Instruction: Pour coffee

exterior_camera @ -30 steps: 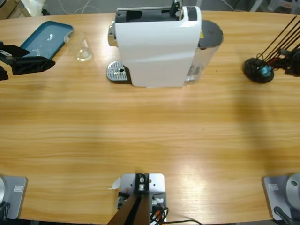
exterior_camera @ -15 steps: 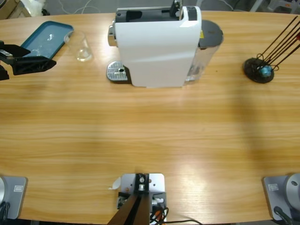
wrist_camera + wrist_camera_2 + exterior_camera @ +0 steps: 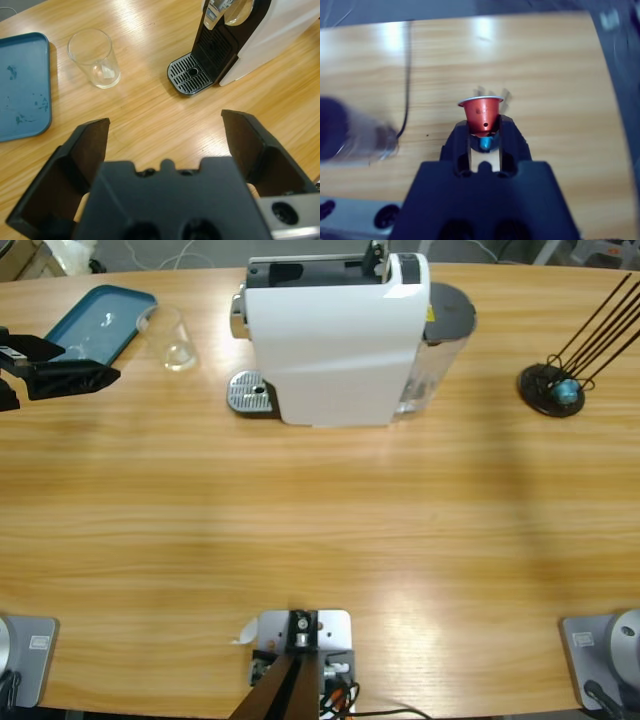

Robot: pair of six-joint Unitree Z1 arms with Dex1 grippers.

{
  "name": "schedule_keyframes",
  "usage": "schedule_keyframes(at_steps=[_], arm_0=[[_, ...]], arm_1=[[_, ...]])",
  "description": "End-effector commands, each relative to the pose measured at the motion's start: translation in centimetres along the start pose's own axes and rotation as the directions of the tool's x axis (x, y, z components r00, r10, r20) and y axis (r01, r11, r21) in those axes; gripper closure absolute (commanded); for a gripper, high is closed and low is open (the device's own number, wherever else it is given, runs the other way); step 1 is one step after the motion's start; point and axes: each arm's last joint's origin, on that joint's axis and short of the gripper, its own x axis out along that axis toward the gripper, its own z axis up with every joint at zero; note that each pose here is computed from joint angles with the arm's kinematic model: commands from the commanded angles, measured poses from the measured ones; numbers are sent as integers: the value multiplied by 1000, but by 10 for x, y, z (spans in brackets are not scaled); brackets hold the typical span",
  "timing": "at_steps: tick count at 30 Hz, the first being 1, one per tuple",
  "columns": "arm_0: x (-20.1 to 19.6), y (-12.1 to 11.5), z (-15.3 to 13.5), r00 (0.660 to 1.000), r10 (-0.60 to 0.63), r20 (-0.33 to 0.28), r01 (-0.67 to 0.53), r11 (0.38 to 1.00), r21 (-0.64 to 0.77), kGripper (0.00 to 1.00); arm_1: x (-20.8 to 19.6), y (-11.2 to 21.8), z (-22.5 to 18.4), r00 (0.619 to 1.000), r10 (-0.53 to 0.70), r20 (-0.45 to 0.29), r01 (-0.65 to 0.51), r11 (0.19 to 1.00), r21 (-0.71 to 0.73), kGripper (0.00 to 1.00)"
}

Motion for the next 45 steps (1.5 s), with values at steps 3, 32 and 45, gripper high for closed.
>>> schedule_keyframes(at_steps=[3,32,45], arm_0=[[1,-4,-14,999,-24,-26,25,998,50,32],[4,-7,-18,999,-28,-40,31,997,77,35],[4,-7,-19,999,-30,-36,33,996,81,35]], arm_1=[[-69,73,-28,887,462,-15,-295,540,-788,890],[-8,275,36,612,695,-377,-450,-86,-889,888],[43,258,74,704,640,-309,-419,22,-908,888]])
